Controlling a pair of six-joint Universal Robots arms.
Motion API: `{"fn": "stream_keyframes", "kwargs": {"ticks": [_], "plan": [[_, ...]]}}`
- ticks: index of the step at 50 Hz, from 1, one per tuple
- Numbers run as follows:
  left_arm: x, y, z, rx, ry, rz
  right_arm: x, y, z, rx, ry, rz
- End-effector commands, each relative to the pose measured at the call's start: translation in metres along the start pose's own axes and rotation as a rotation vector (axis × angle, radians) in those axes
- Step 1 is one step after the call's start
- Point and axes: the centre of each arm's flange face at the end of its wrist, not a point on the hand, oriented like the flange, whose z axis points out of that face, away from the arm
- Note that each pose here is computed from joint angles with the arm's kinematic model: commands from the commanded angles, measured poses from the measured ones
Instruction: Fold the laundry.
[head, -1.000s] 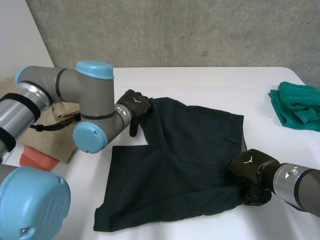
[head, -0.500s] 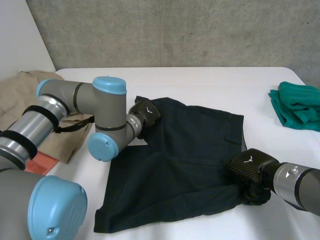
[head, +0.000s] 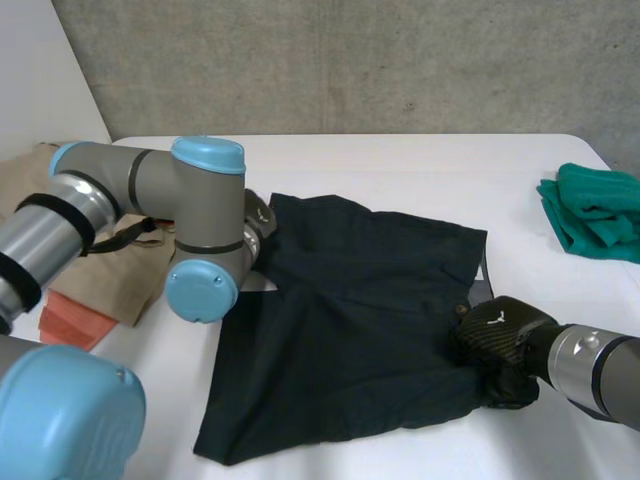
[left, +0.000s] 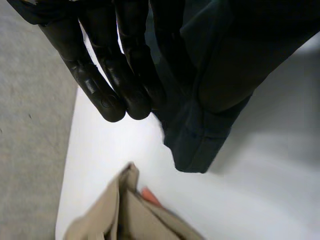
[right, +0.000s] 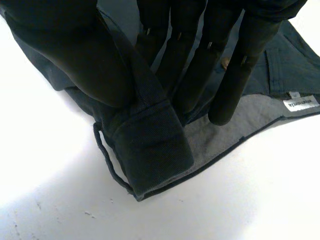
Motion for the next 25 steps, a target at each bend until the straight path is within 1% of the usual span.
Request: {"fn": "stream_keyframes", "kwargs": {"ticks": [1, 5, 6, 9, 10, 13, 14, 15, 16, 17, 20, 21, 23, 25], "plan": [[0.005, 0.003, -0.010, -0.002, 0.060, -0.026, -0.004, -0.002, -0.002, 0.003, -0.008, -0.003], [-0.013, -0.001, -0.021, -0.017, 0.021, -0.089, -0.005, -0.005, -0.004, 0.017, -0.001, 0.004], [-0.027, -0.003, -0.028, -0.020, -0.011, -0.132, -0.006, -0.006, -0.005, 0.022, 0.001, 0.009], [-0.046, -0.002, -0.040, -0.027, -0.046, -0.213, -0.007, -0.009, -0.007, 0.036, 0.003, 0.019], [-0.057, -0.002, -0.052, -0.026, -0.059, -0.278, -0.007, -0.011, -0.008, 0.046, 0.010, 0.025], [-0.070, 0.001, -0.070, -0.028, -0.060, -0.367, -0.007, -0.013, -0.009, 0.061, 0.019, 0.034], [-0.074, 0.003, -0.084, -0.025, -0.048, -0.425, -0.005, -0.014, -0.009, 0.075, 0.030, 0.043], [-0.076, 0.004, -0.091, -0.023, -0.042, -0.458, -0.004, -0.015, -0.009, 0.083, 0.036, 0.049], [-0.077, 0.005, -0.098, -0.020, -0.032, -0.487, -0.003, -0.016, -0.009, 0.089, 0.042, 0.055], [-0.075, 0.007, -0.112, -0.017, -0.002, -0.540, -0.001, -0.018, -0.008, 0.103, 0.054, 0.073], [-0.067, 0.011, -0.132, -0.016, 0.055, -0.603, 0.004, -0.020, -0.007, 0.120, 0.070, 0.112], [-0.057, 0.015, -0.145, -0.024, 0.100, -0.630, 0.007, -0.021, -0.006, 0.131, 0.082, 0.139], [-0.045, 0.019, -0.156, -0.035, 0.151, -0.650, 0.010, -0.022, -0.006, 0.138, 0.094, 0.174], [-0.025, 0.025, -0.173, -0.056, 0.226, -0.662, 0.017, -0.023, -0.004, 0.150, 0.124, 0.223]]}}
